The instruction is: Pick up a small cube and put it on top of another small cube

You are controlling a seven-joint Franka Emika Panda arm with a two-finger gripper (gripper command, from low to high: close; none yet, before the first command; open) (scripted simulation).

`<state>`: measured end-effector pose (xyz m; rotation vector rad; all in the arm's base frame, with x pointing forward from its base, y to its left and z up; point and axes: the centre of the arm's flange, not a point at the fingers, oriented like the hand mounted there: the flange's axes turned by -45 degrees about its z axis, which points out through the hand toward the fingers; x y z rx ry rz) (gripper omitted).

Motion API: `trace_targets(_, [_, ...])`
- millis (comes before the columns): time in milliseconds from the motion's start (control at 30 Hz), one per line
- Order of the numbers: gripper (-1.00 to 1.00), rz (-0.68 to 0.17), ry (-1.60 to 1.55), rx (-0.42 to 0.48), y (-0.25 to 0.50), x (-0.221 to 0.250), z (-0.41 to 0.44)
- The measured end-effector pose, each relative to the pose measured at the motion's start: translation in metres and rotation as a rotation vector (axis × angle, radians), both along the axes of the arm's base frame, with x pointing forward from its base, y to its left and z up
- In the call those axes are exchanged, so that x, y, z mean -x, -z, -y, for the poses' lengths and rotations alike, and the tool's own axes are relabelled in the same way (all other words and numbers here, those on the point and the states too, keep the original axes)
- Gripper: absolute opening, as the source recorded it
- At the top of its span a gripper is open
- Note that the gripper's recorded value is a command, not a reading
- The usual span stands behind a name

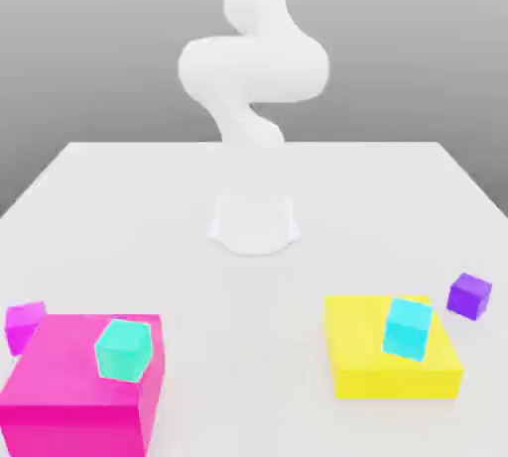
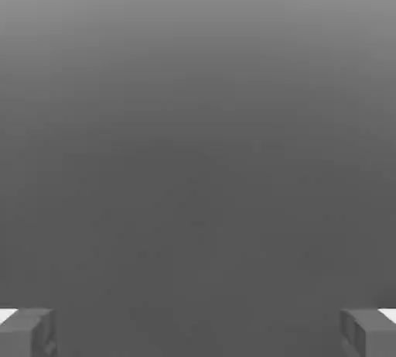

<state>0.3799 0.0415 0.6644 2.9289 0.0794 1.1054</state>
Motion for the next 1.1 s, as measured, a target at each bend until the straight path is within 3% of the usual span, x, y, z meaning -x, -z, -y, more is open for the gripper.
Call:
trace_targets(167, [0.00, -0.153, -0.127, 0.079, 0.106, -0.038, -0.088])
trace_targets(333, [0.00, -0.295, -0.271, 0.149, 0.215, -0.034, -0.169])
trace_targets(533, [0.00, -0.462, -0.463, 0.221, 0.341, 0.023, -0.250])
trace_targets(767, [0.00, -0.657, -0.706, 0.279, 0.461, 0.144, -0.306])
trace_targets(1033, [0.00, -0.682, -0.727, 0.278, 0.529, 0.158, -0.309])
trace_targets(1067, [-1.00, -0.682, -0.727, 0.281, 0.535, 0.158, -0.308])
trace_targets(1100, [-1.00, -0.682, -0.727, 0.281, 0.535, 0.158, -0.308])
